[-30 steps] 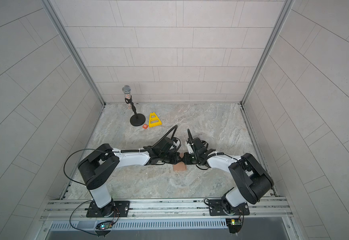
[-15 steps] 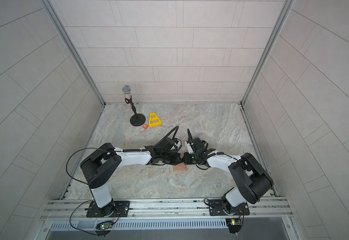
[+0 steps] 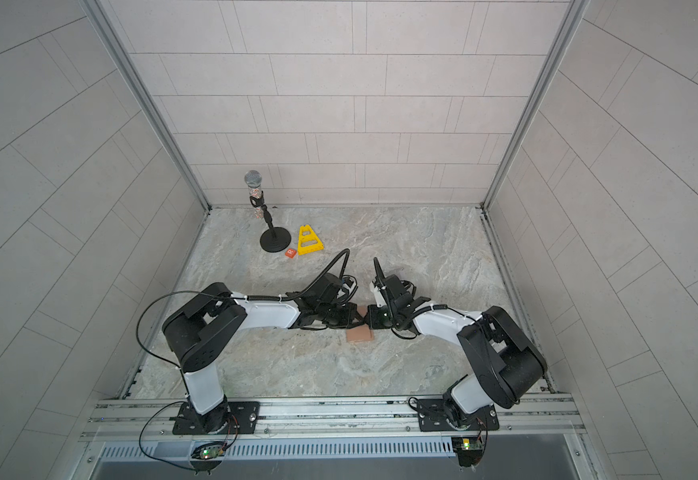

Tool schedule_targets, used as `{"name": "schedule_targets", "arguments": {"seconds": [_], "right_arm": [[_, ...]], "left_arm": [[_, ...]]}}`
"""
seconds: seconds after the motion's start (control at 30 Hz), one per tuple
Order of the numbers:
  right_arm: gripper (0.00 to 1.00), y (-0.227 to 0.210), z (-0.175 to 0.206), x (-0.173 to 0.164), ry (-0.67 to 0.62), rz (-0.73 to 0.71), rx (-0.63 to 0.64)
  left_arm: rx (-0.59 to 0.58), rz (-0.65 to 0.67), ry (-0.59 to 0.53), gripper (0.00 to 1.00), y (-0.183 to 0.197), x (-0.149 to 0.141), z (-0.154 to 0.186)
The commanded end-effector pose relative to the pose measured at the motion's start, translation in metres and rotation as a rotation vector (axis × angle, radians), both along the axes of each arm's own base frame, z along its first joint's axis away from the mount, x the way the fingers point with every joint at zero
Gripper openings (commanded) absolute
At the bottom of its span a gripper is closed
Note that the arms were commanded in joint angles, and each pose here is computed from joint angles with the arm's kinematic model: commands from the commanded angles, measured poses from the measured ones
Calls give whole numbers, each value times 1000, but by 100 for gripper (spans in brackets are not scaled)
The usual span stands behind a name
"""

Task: Insert credit cards into a card holder
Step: Close the button on the card holder.

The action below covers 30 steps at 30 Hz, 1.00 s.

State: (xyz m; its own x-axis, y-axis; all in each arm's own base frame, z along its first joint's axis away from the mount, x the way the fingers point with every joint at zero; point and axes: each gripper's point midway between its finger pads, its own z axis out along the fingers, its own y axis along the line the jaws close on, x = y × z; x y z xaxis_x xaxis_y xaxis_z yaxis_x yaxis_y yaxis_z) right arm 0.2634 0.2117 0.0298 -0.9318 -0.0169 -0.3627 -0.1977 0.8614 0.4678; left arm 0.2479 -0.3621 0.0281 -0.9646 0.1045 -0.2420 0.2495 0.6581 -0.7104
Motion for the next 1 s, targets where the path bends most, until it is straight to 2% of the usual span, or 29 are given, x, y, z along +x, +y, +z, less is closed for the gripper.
{"name": "schedule_targets", "arguments": {"seconds": [0.0,0.13,0.4,0.57,0.8,0.97], "right_arm": [[16,-29,-33,-34,142,-9,-154],[16,-28,-29,-34,136,-9,-151],[17,-19,-13,-26,106,3,-121],[18,-9,-5,-26,93,23,-94],[19,-12,17,-21,33,8,-96],[22,-19,37,-17,-35,-12,-107]], "left_arm": [[216,118,118,0,52,-8,-75],[201,169,168,0,61,-7,-92],[298,228,198,0,94,-12,-111],[320,239,204,0,102,-15,-117],[251,205,194,0,87,-10,-102],[136,137,172,0,59,-3,-64]]}}
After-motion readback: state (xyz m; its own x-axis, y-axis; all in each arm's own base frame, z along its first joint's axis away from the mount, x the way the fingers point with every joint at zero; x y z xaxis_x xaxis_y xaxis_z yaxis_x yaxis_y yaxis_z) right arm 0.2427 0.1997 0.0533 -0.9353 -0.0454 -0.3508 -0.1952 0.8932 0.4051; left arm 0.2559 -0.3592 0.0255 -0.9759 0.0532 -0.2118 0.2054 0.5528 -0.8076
